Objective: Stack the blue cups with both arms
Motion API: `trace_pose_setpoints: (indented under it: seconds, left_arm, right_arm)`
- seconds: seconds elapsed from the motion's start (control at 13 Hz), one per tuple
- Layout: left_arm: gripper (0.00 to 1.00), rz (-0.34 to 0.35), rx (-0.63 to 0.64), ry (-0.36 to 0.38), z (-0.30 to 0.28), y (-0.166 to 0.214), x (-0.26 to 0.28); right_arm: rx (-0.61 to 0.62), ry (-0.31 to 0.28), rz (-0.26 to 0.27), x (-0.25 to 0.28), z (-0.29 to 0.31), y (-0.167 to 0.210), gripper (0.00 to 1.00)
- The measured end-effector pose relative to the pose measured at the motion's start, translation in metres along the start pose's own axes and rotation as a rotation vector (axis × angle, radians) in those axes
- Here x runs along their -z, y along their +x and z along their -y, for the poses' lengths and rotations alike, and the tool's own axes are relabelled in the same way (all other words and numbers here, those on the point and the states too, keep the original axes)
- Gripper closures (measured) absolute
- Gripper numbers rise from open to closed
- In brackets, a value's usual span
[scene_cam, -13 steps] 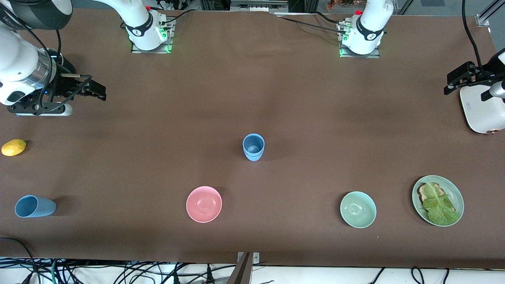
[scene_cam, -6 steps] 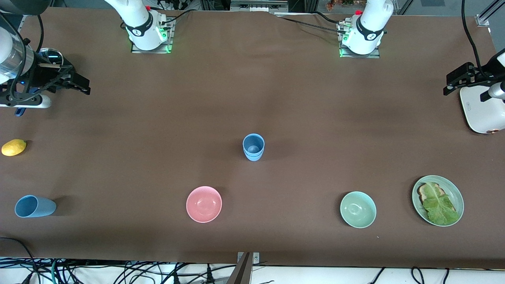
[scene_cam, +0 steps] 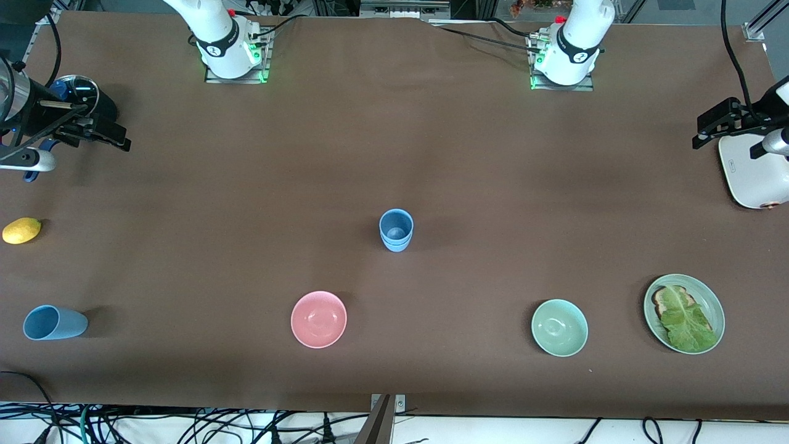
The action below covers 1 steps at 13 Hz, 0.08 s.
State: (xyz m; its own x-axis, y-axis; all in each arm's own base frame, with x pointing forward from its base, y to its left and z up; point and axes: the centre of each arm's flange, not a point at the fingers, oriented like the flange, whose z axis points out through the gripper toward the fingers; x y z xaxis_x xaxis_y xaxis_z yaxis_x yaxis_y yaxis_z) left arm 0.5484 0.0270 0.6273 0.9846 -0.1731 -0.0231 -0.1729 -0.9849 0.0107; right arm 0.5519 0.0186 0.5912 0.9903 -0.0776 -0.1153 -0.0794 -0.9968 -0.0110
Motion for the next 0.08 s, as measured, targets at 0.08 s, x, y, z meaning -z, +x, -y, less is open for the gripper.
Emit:
trace_pose_setpoints:
  seconds: [0.08]
  left_arm:
    - [0.0,0.0,0.0,0.0,0.0,0.0,0.0]
  right_arm:
    - [0.003,0.001,-0.006,0.0005,0.0011,-0.0019,0.0]
